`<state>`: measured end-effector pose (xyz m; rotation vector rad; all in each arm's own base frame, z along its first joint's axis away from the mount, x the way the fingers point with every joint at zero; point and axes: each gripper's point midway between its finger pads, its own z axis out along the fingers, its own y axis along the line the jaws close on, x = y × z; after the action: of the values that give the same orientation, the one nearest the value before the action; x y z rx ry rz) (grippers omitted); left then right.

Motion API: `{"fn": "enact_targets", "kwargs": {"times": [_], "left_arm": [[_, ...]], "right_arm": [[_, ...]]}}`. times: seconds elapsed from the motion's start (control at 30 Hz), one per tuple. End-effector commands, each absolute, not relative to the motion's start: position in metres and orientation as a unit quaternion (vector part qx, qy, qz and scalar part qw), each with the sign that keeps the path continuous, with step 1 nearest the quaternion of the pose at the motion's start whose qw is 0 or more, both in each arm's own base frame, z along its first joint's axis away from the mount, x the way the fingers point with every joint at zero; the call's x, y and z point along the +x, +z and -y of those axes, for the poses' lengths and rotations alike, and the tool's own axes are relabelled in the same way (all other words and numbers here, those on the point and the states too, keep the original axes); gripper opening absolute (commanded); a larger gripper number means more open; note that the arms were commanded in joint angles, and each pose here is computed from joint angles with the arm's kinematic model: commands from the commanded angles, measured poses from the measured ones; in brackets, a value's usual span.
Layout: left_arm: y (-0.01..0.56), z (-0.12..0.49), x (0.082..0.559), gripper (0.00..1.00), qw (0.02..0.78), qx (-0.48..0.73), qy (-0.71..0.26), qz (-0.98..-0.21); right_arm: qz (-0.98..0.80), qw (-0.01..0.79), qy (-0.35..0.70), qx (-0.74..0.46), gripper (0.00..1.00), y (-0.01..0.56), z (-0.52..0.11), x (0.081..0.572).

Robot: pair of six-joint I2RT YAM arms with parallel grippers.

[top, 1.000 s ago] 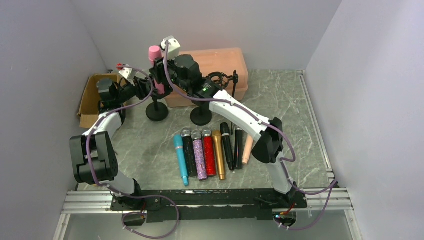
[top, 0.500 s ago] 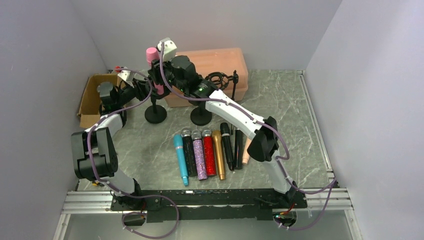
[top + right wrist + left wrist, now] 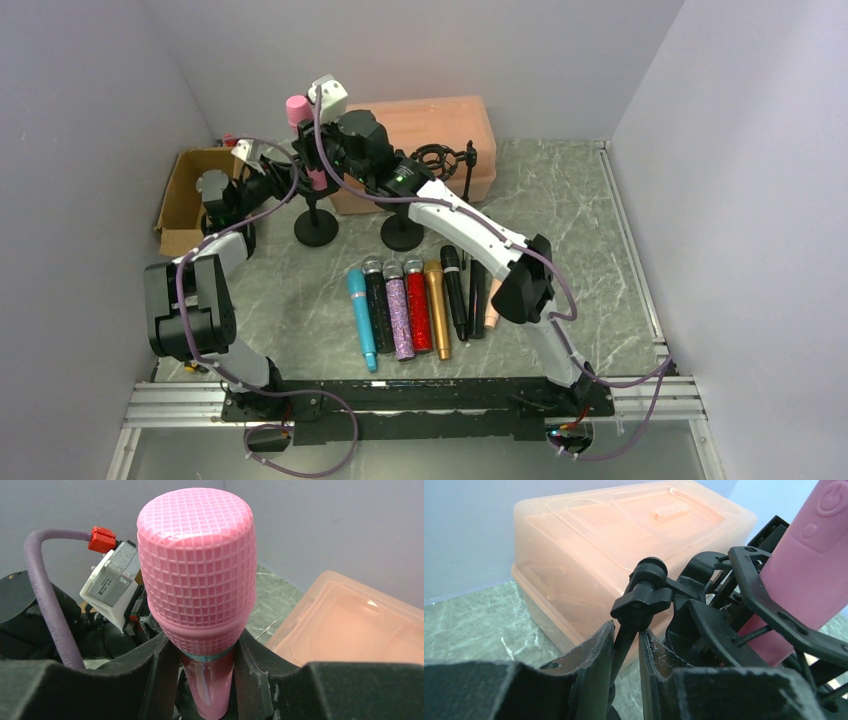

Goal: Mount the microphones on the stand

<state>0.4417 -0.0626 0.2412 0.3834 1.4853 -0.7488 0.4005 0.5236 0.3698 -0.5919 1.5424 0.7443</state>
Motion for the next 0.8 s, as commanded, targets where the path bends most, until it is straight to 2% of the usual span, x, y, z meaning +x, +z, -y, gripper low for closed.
{"fn": "enact_targets", "kwargs": {"times": [0.0, 0.1, 0.17, 0.23, 0.27, 0.3, 0.33, 0.43, 0.57, 0.63, 0.7, 0.77], "left_arm": [[0.272, 0.074, 0.431, 0.29, 0.686, 0.189, -0.338, -0.616], [0.263, 0.073, 0.428, 0.30, 0.683, 0.185, -0.332, -0.624], [0.257, 0.071, 0.426, 0.36, 0.680, 0.184, -0.325, -0.631], [0.251, 0.067, 0.425, 0.52, 0.674, 0.177, -0.317, -0.643], [0.247, 0.063, 0.425, 0.68, 0.669, 0.172, -0.311, -0.653], [0.245, 0.058, 0.426, 0.79, 0.664, 0.167, -0.302, -0.663], [0.242, 0.052, 0.426, 0.84, 0.657, 0.162, -0.293, -0.675], [0.238, 0.029, 0.425, 0.89, 0.647, 0.149, -0.247, -0.705], [0.239, 0.005, 0.414, 0.91, 0.635, 0.137, -0.206, -0.732], [0.236, -0.002, 0.408, 0.92, 0.621, 0.135, -0.193, -0.748], [0.232, -0.003, 0.400, 0.93, 0.611, 0.143, -0.184, -0.757], [0.231, -0.001, 0.393, 0.99, 0.608, 0.152, -0.181, -0.758]], "right_arm": [[-0.634, 0.637, 0.350, -0.263, 0.00, 0.401, -0.534, 0.386], [-0.637, 0.637, 0.343, -0.266, 0.00, 0.396, -0.535, 0.386], [-0.644, 0.634, 0.335, -0.267, 0.00, 0.387, -0.534, 0.387], [-0.650, 0.632, 0.327, -0.266, 0.00, 0.380, -0.530, 0.389], [-0.653, 0.631, 0.323, -0.265, 0.00, 0.375, -0.529, 0.390], [-0.655, 0.631, 0.321, -0.264, 0.00, 0.372, -0.527, 0.390], [-0.658, 0.631, 0.318, -0.260, 0.00, 0.371, -0.524, 0.391], [-0.665, 0.627, 0.321, -0.249, 0.00, 0.368, -0.518, 0.395], [-0.663, 0.629, 0.327, -0.239, 0.09, 0.372, -0.514, 0.395], [-0.663, 0.629, 0.329, -0.237, 0.18, 0.374, -0.513, 0.394], [-0.664, 0.629, 0.329, -0.235, 0.31, 0.376, -0.511, 0.393], [-0.665, 0.630, 0.328, -0.231, 0.40, 0.377, -0.507, 0.392]]}}
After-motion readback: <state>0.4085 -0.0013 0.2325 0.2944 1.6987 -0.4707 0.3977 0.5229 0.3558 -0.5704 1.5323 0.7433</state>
